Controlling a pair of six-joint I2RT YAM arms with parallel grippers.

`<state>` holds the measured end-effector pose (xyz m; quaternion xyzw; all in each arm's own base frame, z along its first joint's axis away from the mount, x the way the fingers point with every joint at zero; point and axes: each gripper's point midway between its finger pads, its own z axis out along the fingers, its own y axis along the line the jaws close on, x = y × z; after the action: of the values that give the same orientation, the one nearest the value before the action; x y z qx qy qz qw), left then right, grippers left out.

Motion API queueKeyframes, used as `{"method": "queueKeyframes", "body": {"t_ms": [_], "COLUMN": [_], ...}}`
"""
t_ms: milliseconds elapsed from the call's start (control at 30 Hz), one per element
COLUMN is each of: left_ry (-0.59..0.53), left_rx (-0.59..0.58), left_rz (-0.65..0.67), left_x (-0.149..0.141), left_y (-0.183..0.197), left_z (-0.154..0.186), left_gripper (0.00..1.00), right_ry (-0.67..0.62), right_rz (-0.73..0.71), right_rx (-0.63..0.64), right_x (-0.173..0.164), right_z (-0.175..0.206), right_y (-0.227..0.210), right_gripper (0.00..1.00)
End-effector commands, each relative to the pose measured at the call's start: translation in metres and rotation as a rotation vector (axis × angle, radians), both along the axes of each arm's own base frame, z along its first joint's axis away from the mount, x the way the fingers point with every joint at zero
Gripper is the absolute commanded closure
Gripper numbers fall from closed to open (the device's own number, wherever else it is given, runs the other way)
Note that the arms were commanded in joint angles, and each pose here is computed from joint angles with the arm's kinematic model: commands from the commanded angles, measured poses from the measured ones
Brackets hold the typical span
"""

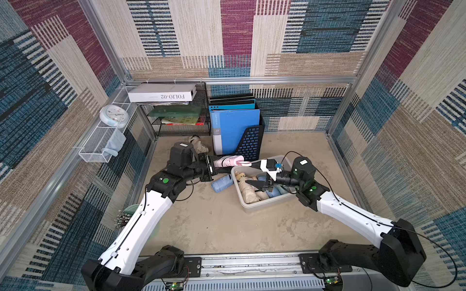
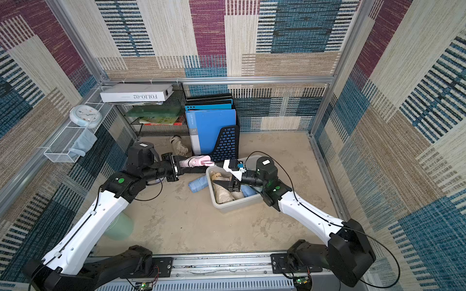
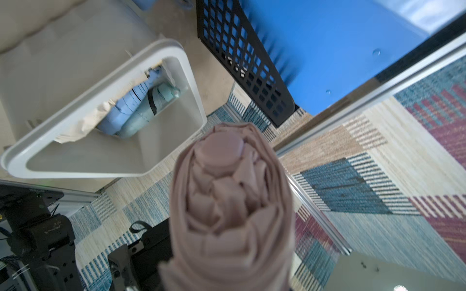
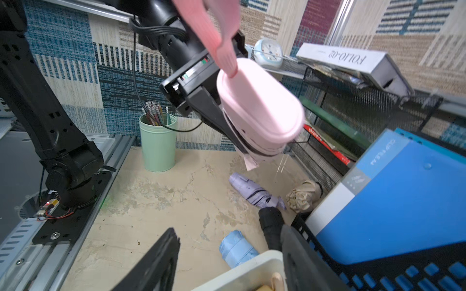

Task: Put the umbrella into the storage box
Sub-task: Pick up the umbrella from the center of the board.

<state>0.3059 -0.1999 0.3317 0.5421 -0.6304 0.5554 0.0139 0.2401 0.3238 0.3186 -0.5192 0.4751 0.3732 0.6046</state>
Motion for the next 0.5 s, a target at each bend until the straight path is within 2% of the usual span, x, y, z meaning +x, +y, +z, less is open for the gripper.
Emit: {"method": "queueKeyframes", "body": {"t_ms": [0,267,467], "left_ry": [-0.13,-0.192,-0.203], "left_rx": [-0.095,-0.125,-0.137], "left_rz": [-0.157,-0.284,-0.308], "left_x": [-0.009,-0.034,-0.045], "left_y": [-0.025,-0.046,-0.054], "left_z": [0.04,0.061,0.061], "left_gripper": [1.0,1.0,1.0], "right_ry": [-0.171,-0.25,-0.306], "right_rz": [0.033,-0.032,0.061], "right_rx": [0.073,0.13,0.175], "right_x": [-0.006,0.009,-0.007], "right_z": [0.031,0.055,0.08], "right_y": [0.006,0.009,0.011], "right_gripper": [0.32,0.31,0.31]}}
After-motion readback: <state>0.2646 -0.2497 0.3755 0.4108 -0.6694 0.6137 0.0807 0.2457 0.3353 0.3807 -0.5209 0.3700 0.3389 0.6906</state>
